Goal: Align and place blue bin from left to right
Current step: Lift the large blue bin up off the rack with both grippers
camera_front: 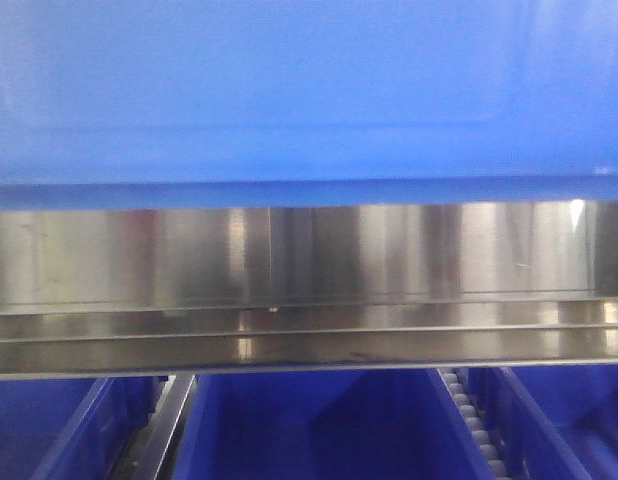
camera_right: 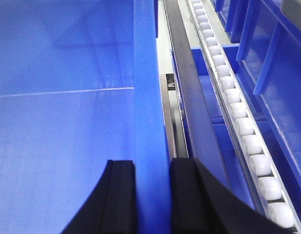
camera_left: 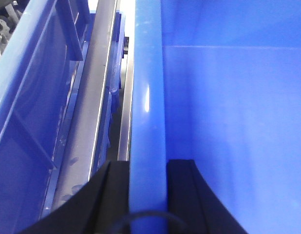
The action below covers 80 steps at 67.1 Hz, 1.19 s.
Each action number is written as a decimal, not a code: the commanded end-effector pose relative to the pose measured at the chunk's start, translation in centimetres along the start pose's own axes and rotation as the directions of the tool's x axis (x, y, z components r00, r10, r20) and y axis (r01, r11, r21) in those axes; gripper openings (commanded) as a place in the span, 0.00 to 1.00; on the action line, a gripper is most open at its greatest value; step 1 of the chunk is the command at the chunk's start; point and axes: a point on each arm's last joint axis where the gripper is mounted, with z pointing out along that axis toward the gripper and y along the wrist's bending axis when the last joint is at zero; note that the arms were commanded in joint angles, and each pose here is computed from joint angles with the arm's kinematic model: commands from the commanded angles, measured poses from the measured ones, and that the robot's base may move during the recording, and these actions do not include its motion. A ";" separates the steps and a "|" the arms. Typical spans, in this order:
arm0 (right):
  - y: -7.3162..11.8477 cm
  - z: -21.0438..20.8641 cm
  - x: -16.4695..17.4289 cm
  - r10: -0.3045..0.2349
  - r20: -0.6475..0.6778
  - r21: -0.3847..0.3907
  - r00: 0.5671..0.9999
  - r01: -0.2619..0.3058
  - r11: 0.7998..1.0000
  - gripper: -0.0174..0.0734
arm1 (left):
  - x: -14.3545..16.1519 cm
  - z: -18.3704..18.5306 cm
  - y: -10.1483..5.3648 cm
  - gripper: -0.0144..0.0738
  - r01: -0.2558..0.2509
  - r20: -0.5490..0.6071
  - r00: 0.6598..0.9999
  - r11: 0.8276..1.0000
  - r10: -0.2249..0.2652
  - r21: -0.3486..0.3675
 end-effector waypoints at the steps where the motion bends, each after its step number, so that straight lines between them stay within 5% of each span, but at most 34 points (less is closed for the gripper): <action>1: 1.1 -0.7 -0.9 0.011 0.096 -0.120 0.995 0.001 0.993 0.10 | -0.4 -0.7 -0.9 0.04 0.006 0.053 0.999 0.994 -0.012 0.107; 33: 0.8 -0.6 -0.6 0.010 0.066 -0.087 0.998 -0.004 0.996 0.10 | -0.4 -0.7 -0.9 0.04 0.006 0.053 0.999 0.994 -0.012 0.107; 58: 1.1 -0.7 -0.9 -0.068 0.104 -0.115 0.992 0.080 0.990 0.10 | -0.4 -0.7 -0.9 0.04 0.006 0.053 0.999 0.994 -0.012 0.107; 80: 1.1 -0.7 -0.9 -0.068 0.104 -0.115 0.992 0.080 0.990 0.10 | -0.4 -0.7 -0.9 0.04 0.006 0.053 0.999 0.994 -0.012 0.107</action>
